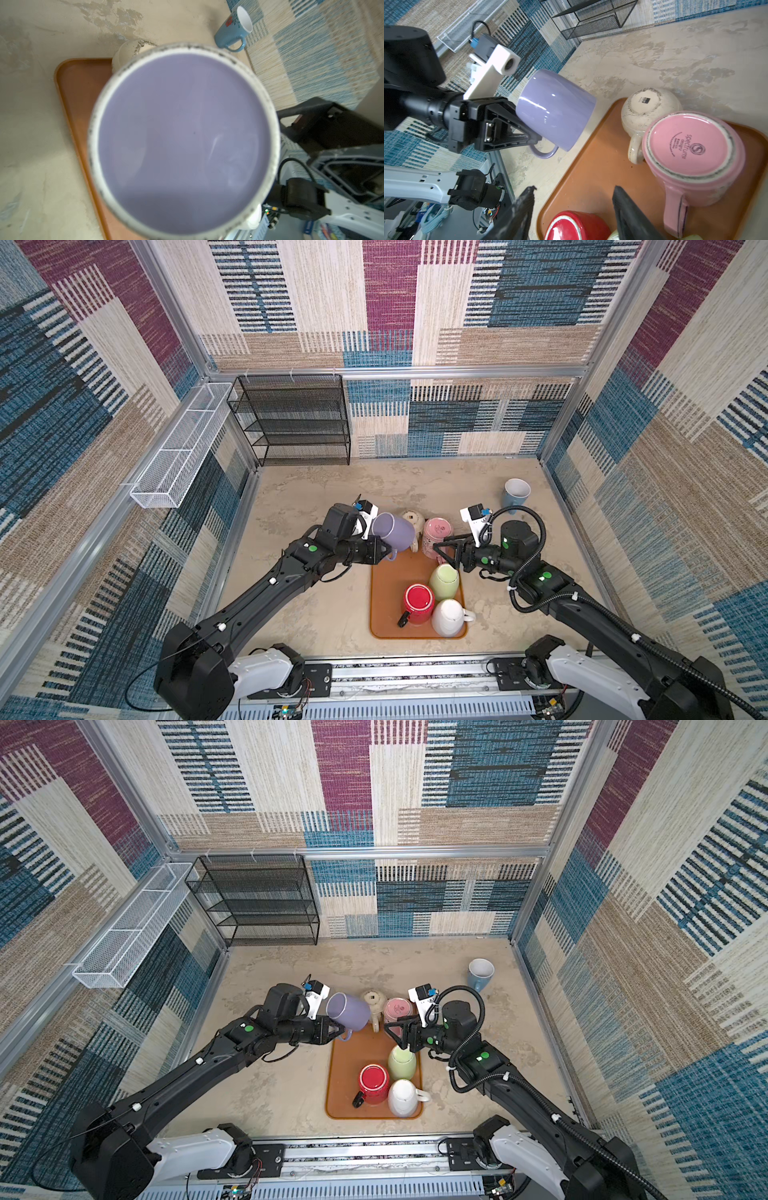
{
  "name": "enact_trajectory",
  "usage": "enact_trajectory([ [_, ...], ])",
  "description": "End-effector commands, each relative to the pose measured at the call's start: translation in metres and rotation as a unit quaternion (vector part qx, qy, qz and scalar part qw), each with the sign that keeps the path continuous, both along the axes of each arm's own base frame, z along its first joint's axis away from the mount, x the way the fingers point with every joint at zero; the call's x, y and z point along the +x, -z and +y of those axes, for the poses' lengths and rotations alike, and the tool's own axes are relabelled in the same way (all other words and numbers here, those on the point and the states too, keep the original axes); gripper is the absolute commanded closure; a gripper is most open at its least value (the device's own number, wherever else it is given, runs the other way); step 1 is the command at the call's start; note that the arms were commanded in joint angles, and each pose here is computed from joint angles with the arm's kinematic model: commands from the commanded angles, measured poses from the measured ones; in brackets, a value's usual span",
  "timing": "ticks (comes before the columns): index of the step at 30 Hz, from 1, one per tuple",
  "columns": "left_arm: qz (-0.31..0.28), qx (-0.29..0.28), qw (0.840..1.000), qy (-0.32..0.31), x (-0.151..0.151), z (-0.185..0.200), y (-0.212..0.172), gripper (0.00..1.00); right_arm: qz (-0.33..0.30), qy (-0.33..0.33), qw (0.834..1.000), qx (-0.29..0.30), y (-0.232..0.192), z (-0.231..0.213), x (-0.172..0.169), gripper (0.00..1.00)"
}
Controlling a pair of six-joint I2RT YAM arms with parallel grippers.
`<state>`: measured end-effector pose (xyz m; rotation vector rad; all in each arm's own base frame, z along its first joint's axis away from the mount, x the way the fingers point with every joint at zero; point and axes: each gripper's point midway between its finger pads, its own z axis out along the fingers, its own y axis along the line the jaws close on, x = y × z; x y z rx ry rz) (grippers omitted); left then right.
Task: Turn the mug right side up
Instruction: 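Close the right gripper on the purple mug while the left gripper holds its base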
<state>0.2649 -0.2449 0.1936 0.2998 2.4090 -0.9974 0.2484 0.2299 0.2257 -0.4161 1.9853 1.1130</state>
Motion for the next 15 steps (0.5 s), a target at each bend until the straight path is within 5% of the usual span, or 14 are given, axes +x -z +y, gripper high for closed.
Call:
enact_trajectory([
  [1,-0.033,-0.112,0.993,0.017,0.010,-0.017,-0.039,1.00,-0.026,-0.027,0.998,0.045,-0.021,0.009,-0.004,0.37],
  [15,-0.038,-0.252,0.966,0.033,0.016,-0.018,-0.060,1.00,0.006,-0.070,0.992,0.109,-0.012,0.024,-0.009,0.36],
])
